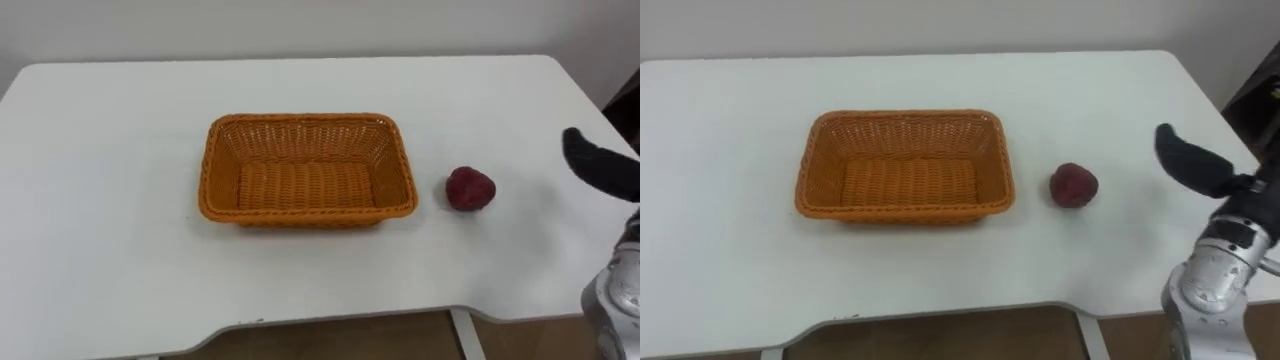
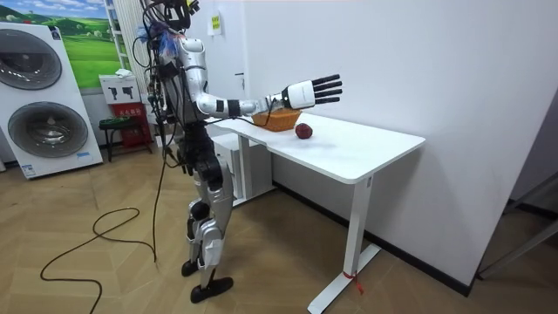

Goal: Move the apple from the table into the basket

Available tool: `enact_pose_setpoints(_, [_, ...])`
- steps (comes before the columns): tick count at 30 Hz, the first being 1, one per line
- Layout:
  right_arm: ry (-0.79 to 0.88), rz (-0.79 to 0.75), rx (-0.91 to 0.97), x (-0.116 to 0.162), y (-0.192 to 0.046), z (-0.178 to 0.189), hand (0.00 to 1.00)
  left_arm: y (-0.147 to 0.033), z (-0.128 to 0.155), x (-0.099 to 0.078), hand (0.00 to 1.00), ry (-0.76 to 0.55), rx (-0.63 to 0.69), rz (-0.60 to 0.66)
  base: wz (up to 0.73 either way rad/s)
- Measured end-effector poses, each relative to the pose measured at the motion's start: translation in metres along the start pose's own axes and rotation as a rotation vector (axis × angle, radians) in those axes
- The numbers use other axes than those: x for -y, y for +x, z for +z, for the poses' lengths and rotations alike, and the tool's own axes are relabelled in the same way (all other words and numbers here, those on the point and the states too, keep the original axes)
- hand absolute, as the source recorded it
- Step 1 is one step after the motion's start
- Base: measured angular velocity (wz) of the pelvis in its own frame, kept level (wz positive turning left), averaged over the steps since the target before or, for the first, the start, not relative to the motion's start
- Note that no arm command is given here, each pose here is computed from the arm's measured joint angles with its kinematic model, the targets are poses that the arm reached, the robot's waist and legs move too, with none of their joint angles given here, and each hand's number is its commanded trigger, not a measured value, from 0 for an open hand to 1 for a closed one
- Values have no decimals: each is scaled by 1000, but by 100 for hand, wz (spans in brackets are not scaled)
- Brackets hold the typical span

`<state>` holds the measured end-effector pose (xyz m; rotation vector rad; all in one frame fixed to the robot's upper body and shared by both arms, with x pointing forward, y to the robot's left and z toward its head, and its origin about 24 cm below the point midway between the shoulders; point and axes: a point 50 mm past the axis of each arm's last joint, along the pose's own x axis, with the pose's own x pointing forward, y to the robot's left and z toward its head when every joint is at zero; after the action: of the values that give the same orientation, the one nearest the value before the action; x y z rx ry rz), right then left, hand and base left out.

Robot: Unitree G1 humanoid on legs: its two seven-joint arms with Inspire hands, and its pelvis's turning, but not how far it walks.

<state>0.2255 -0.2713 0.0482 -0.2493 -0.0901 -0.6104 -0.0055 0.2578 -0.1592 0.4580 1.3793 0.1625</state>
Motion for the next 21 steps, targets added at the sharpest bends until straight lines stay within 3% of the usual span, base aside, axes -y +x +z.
enact_pose_setpoints(7, [-33, 158, -79, -13, -8, -19, 0, 0, 1, 1, 0, 27, 6, -5, 1])
enact_pose_setpoints(21, [-30, 238, -81, -17, -9, -19, 0, 0, 3, 1, 0, 39, 22, -11, 1])
